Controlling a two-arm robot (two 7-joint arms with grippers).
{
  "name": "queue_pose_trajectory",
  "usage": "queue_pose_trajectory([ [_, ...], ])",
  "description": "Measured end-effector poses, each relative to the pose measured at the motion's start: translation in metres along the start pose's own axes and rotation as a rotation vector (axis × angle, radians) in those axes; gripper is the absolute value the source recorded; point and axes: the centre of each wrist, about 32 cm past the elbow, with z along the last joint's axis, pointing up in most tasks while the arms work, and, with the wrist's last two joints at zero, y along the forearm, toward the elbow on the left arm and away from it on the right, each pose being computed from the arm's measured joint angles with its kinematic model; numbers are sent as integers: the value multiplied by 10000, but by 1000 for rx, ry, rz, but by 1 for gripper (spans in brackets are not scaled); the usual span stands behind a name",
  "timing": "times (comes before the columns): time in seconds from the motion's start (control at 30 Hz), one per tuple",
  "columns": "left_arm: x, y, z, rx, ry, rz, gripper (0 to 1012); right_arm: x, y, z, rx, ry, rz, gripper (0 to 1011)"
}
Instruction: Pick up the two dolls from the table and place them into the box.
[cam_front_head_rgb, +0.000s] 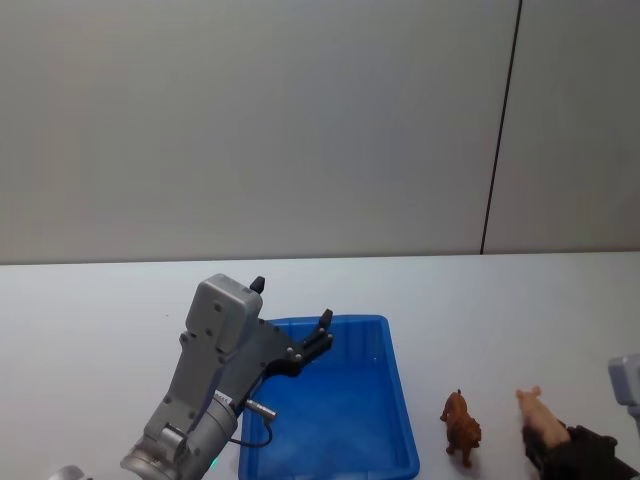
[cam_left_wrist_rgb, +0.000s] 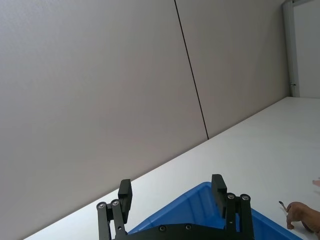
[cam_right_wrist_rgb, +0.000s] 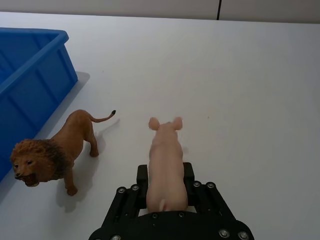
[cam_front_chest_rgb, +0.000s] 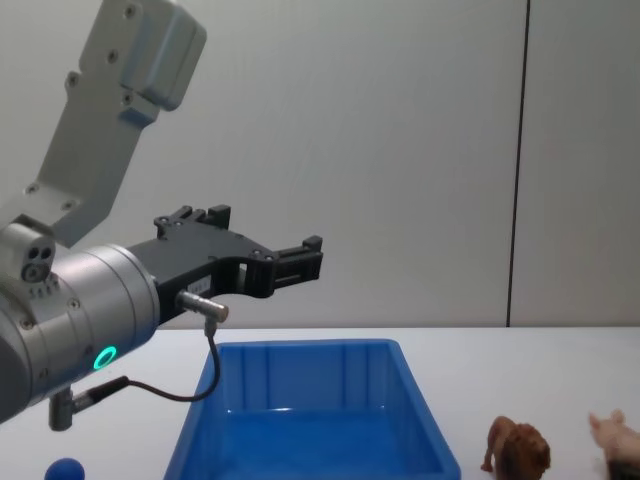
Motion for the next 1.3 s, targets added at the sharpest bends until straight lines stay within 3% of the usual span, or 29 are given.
queue_pose_trajectory([
  [0.1,0,0,0,0,0,0,1002,-5,-1,20,16,-7,-5,373],
  [0.57,0,0,0,0,0,0,1002,-104,-1,304,152,-75,38,373],
  [0.9,0,0,0,0,0,0,1002,-255,74,600,232,-123,157,373],
  [1.1,0,0,0,0,0,0,1002,-357,160,744,243,-134,230,373],
  [1.3,0,0,0,0,0,0,1001,-536,341,910,220,-124,331,373],
])
